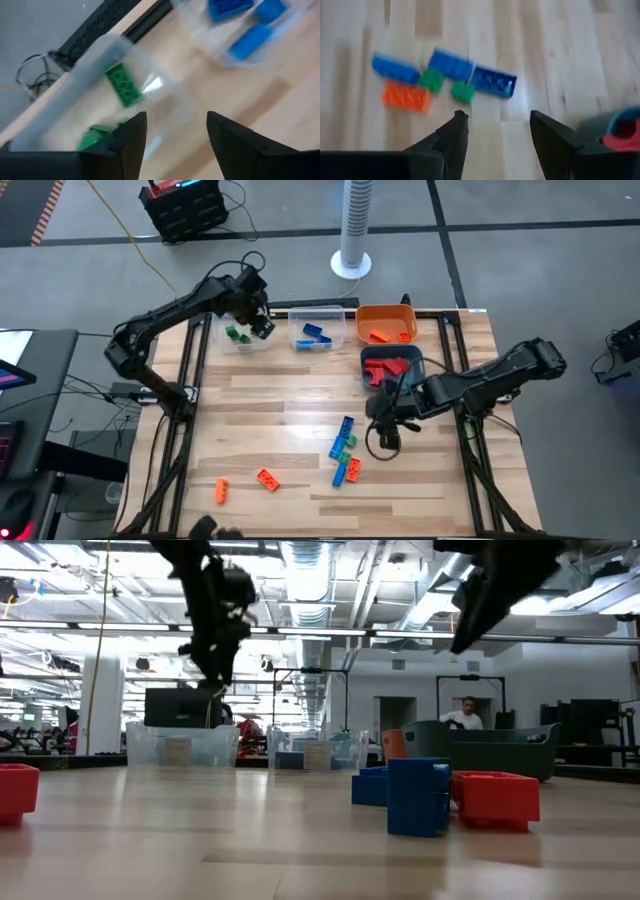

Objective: Sort blocks
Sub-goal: Put the green game piece into the left transparent bin

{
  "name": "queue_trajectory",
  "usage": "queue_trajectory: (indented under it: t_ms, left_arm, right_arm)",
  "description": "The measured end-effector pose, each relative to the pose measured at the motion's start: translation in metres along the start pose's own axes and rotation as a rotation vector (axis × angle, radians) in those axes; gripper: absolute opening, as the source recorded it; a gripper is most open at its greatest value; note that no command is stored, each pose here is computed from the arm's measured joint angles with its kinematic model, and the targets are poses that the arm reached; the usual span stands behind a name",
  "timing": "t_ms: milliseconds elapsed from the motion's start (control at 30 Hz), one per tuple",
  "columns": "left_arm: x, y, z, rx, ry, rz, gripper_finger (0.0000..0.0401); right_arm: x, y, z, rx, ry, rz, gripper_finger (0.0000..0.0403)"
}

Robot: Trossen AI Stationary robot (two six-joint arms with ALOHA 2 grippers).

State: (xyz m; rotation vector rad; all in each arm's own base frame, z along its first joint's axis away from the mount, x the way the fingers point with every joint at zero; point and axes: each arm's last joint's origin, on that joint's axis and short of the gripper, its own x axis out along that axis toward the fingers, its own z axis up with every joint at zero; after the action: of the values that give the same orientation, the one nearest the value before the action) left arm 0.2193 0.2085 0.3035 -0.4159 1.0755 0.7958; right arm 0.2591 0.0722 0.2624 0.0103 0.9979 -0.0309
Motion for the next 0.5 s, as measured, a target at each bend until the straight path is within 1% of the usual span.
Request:
queue_trajectory:
  t_ms: [100, 267, 400, 500]
  left_arm:
    - [-0.02, -0.021, -0.006, -0.043, -0.041, -0.038, 0.0199]
    - [-0.045, -0.057, -0.02, -0.044, -0.084, -0.12, 0.0199]
    - [-0.061, -0.075, -0.03, -0.055, -0.108, -0.161, 0.0199]
    - [-0.069, -0.085, -0.037, -0.076, -0.108, -0.176, 0.0199]
  right_arm:
    - [0.014, 0.005, -0.001, -0.182, 0.043, 0.013, 0.0218]
    - [0.04, 0.009, -0.003, -0.374, 0.13, 0.133, 0.0218]
    - [0.056, 0.013, -0.005, -0.498, 0.171, 0.174, 0.0207]
    - [0.066, 0.014, -0.006, -0.522, 0.18, 0.179, 0.0193]
